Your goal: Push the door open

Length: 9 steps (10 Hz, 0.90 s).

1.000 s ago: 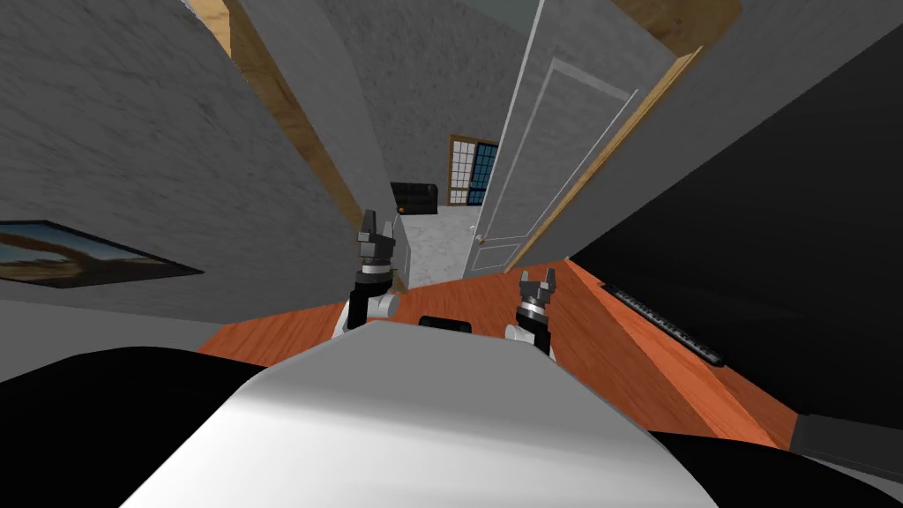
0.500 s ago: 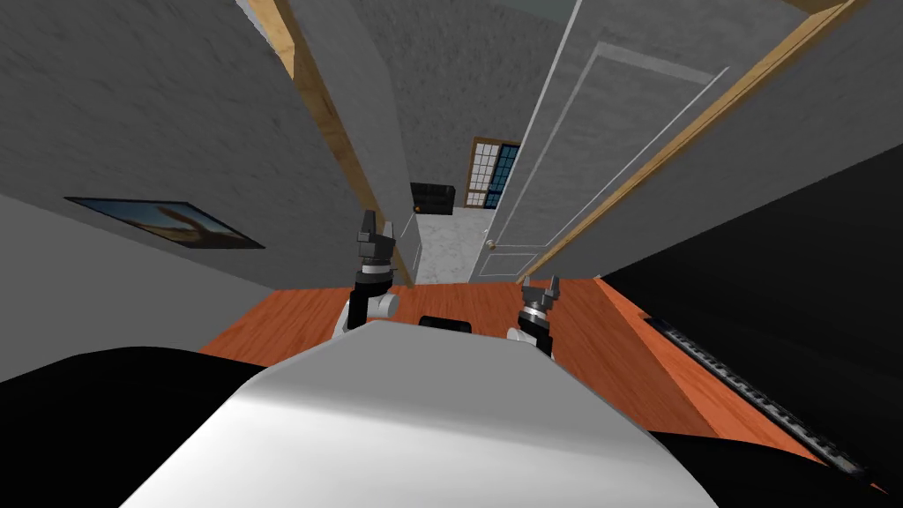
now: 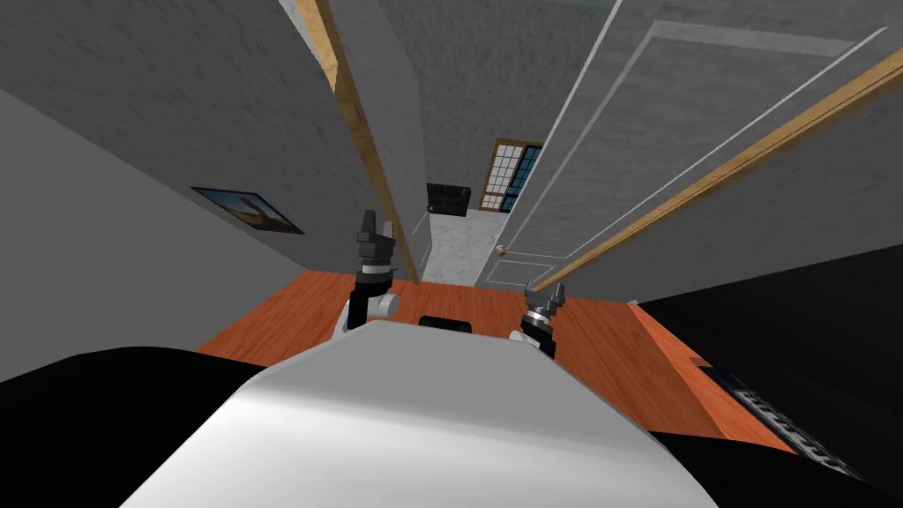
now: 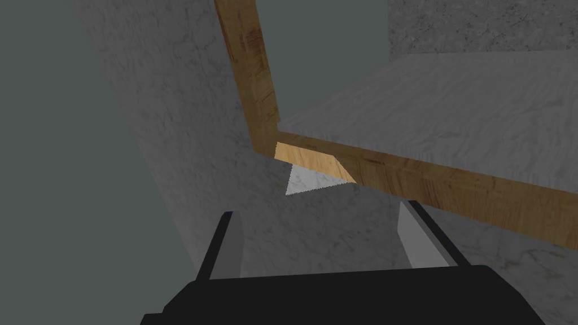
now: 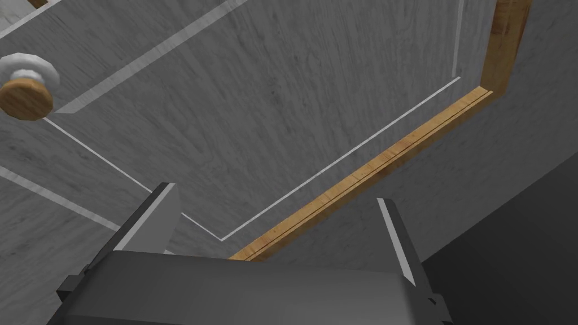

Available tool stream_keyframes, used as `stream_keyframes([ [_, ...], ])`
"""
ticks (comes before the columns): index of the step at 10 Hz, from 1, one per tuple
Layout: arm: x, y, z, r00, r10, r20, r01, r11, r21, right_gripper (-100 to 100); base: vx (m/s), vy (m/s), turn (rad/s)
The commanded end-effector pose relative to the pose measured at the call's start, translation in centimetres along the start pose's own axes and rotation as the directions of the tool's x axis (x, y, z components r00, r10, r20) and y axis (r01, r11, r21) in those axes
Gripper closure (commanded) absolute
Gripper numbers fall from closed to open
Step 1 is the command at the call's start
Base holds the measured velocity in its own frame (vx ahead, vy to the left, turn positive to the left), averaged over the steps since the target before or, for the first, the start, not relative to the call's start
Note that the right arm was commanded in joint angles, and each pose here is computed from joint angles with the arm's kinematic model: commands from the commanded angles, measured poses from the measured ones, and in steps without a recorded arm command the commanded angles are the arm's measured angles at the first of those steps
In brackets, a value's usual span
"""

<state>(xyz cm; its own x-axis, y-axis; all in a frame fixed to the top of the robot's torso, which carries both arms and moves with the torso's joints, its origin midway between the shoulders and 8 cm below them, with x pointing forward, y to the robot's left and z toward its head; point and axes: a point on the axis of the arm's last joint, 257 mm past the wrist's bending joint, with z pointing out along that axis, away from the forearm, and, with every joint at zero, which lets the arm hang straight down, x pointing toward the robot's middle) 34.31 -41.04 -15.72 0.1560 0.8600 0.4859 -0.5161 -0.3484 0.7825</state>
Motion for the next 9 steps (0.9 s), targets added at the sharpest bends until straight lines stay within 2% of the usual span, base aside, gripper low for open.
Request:
stream_keyframes([
  [1,-1.1,-0.2,-0.21,0.999,0.029,0.021,-0.029,1.000,-0.004,-100,0.009,-0.069,0.168],
  [5,-3.7,-0.3,-0.88,0.993,0.093,0.073,-0.092,0.996,-0.017,-100,0.003,-0.072,0.200],
  [6,-5.0,-0.3,-1.28,0.987,0.126,0.099,-0.124,0.992,-0.027,-100,-0.004,-0.088,0.405],
  [9,-7.7,-0.3,-2.21,0.970,0.191,0.153,-0.184,0.981,-0.056,-100,-0.017,-0.108,0.285],
])
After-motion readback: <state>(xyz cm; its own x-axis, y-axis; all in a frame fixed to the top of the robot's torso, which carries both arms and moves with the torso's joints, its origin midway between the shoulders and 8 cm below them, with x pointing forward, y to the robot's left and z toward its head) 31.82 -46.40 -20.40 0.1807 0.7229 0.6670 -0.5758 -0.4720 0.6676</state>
